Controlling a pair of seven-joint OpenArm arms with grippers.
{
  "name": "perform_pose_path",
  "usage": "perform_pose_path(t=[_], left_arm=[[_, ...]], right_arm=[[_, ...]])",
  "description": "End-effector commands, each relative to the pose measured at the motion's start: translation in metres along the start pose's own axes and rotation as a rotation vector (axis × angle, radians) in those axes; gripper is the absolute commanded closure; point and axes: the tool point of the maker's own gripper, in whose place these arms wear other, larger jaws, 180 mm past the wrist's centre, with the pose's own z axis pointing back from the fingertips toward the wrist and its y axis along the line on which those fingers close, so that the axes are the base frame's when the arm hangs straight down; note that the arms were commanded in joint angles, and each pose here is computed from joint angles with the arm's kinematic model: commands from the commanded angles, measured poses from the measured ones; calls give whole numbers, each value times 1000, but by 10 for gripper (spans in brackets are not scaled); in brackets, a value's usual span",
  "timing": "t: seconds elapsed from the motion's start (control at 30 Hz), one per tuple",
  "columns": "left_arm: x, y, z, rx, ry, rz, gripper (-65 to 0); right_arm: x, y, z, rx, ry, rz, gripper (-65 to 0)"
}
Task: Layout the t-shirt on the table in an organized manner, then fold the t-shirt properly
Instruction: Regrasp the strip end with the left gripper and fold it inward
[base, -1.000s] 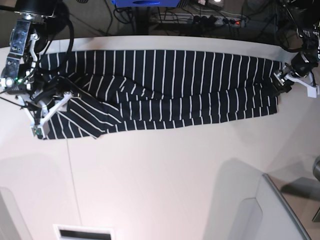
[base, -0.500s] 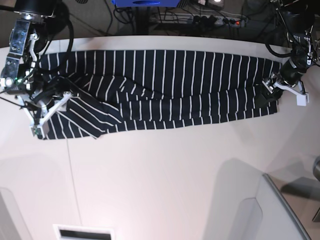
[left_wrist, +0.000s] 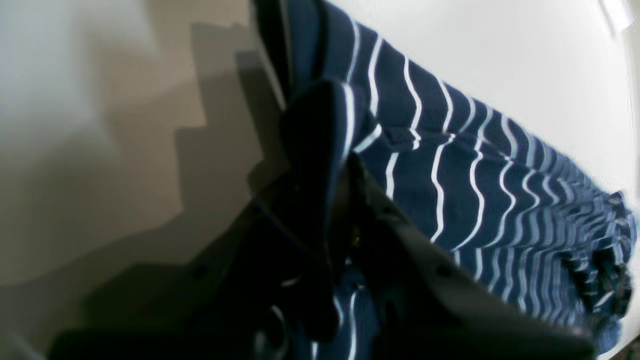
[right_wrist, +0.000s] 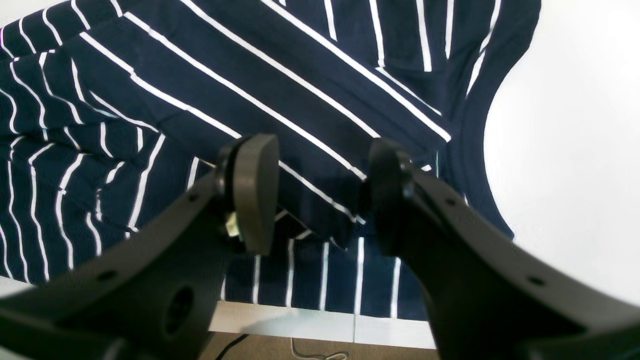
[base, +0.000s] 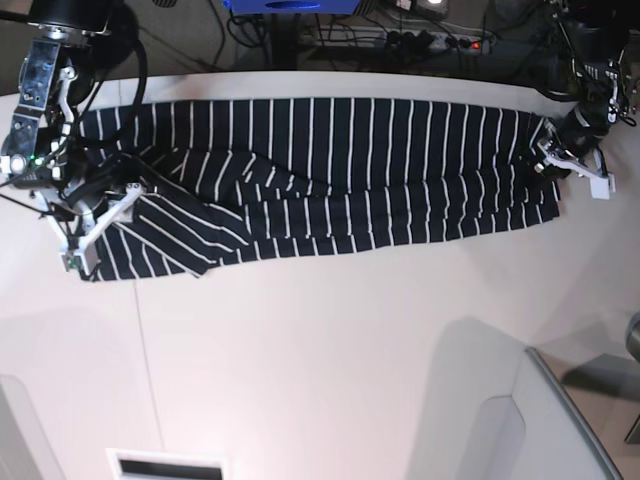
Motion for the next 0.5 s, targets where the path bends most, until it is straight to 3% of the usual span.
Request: perform_pose_path(t=[0.0, 0.13, 0.27, 0.4, 0.47], left_arm=[[44, 9, 13, 24, -84, -51, 0], [100, -8, 34, 15, -162, -221, 0], [118, -55, 52, -48, -207, -418, 0], [97, -114, 58, -155, -237, -522, 0], [82, -137, 52, -164, -225, -522, 0]], right_arm=[[14, -3, 4, -7, -45, 12, -285], [14, -2, 4, -6, -47, 12, -285], [15, 0, 4, -3, -48, 9, -285], [16, 0, 4, -3, -50, 9, -285], [16, -1, 4, -5, -50, 11, -285]])
